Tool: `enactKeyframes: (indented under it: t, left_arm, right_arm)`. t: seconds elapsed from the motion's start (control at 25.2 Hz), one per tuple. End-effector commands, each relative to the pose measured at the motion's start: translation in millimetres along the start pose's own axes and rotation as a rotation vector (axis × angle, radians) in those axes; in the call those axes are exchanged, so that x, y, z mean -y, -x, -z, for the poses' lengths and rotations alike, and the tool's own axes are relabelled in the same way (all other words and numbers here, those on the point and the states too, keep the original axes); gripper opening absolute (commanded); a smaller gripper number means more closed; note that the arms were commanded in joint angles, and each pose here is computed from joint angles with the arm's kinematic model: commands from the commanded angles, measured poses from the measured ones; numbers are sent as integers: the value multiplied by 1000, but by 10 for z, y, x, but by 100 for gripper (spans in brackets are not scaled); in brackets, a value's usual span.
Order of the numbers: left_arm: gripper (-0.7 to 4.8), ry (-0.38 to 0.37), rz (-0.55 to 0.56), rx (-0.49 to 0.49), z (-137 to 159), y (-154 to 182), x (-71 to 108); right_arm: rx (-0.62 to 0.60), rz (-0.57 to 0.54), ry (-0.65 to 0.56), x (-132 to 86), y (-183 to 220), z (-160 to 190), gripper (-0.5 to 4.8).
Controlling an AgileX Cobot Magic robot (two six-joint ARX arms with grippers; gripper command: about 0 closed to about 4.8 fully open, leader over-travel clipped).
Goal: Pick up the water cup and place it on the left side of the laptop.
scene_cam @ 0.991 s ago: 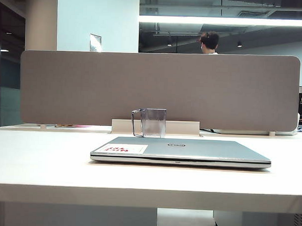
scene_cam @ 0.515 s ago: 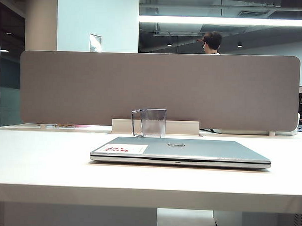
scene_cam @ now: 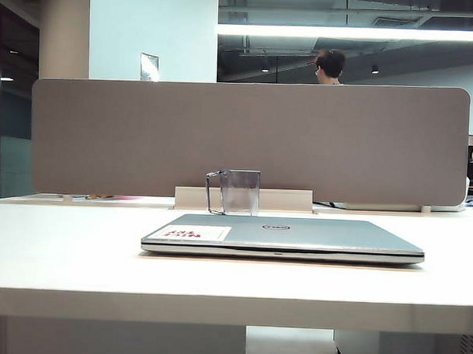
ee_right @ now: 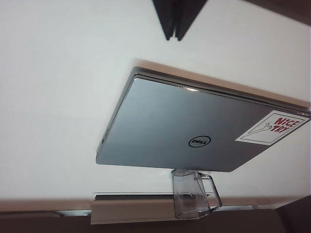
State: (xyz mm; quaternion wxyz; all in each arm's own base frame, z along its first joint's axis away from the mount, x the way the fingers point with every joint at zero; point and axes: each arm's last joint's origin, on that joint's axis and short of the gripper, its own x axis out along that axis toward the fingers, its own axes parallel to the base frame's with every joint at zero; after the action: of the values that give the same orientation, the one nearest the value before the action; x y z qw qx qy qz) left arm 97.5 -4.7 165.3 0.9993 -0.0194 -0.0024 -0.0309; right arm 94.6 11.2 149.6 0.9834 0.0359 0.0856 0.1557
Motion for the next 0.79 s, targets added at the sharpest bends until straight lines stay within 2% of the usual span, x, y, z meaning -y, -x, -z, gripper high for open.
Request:
enactKeyframes:
  t: [0.04, 0.32, 0.55, 0.79]
  left_arm:
    - [-6, 2, 28, 14, -23, 2, 9]
    - [-6, 1, 87, 11, -25, 3, 26]
    - [-6, 0, 101, 29, -90, 16, 33]
    - [-6, -7, 122, 48, -394, 21, 51]
  right_arm:
    - [20, -35, 6, -11, -3, -12, -5]
    - [92, -151, 37, -50, 5, -89, -5]
    - [103, -151, 41, -51, 6, -100, -5]
    - [103, -149, 40, -50, 6, -100, -5]
